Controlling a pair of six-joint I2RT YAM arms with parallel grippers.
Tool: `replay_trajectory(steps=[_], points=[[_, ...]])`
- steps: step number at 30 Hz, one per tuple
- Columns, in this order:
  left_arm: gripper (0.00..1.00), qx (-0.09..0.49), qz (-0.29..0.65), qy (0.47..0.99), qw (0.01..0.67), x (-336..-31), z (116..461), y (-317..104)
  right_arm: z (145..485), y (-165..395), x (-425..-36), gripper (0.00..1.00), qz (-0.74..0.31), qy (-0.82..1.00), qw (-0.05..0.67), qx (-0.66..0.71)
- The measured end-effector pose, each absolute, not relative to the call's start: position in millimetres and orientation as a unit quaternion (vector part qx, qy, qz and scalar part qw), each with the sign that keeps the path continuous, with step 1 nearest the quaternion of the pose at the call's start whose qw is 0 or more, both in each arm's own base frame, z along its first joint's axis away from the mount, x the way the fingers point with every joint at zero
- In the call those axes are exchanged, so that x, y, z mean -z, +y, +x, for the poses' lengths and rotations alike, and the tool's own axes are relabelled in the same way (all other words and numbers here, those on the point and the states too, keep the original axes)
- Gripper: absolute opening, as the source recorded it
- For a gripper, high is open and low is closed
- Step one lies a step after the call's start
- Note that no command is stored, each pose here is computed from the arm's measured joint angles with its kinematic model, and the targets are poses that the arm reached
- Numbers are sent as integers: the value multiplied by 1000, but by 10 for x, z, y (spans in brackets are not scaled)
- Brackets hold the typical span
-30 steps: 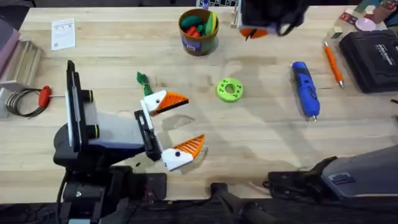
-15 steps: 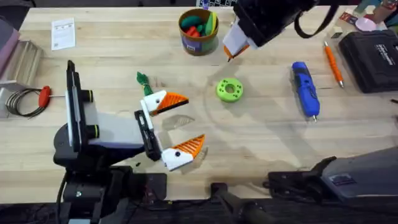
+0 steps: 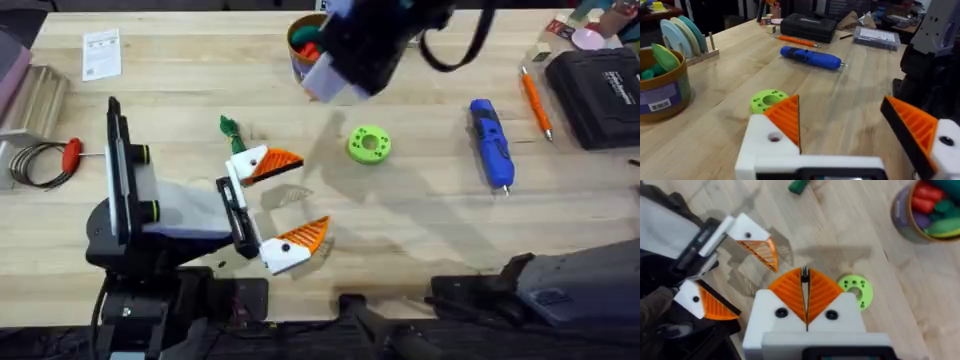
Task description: Pick up the gripper from the table and insert it into the empty holder that is missing its gripper. Then pick up a screw, insert it into the mounting hole, and use the screwdriver to tighten it. Finally, clean up the table by picking up the vegetable and placing it into the bucket.
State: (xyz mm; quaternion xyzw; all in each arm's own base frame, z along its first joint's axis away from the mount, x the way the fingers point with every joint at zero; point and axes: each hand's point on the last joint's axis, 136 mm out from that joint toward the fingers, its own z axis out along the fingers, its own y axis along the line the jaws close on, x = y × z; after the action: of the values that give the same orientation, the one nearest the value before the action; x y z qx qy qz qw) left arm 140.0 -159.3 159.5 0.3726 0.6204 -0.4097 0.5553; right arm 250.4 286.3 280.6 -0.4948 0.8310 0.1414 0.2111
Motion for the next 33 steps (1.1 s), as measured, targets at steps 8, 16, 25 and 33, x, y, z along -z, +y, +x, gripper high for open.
replay_trajectory(steps=[8, 16, 25, 33], points=[[985, 410, 373, 620, 555, -1594, 1400, -1593, 2262, 3200, -2736, 6, -553, 793, 206, -151], [985, 410, 373, 620, 555, -1594, 1400, -1593, 2150, 3368, -2529, 6, -584, 781, 167, -144], [985, 410, 373, 620, 555, -1595, 1400, -1593, 2035, 3547, -2639, 6, -623, 757, 144, -136], [985, 410, 373, 620, 555, -1595, 1400, -1593, 1971, 3682, -2452, 6, -647, 743, 114, -127]])
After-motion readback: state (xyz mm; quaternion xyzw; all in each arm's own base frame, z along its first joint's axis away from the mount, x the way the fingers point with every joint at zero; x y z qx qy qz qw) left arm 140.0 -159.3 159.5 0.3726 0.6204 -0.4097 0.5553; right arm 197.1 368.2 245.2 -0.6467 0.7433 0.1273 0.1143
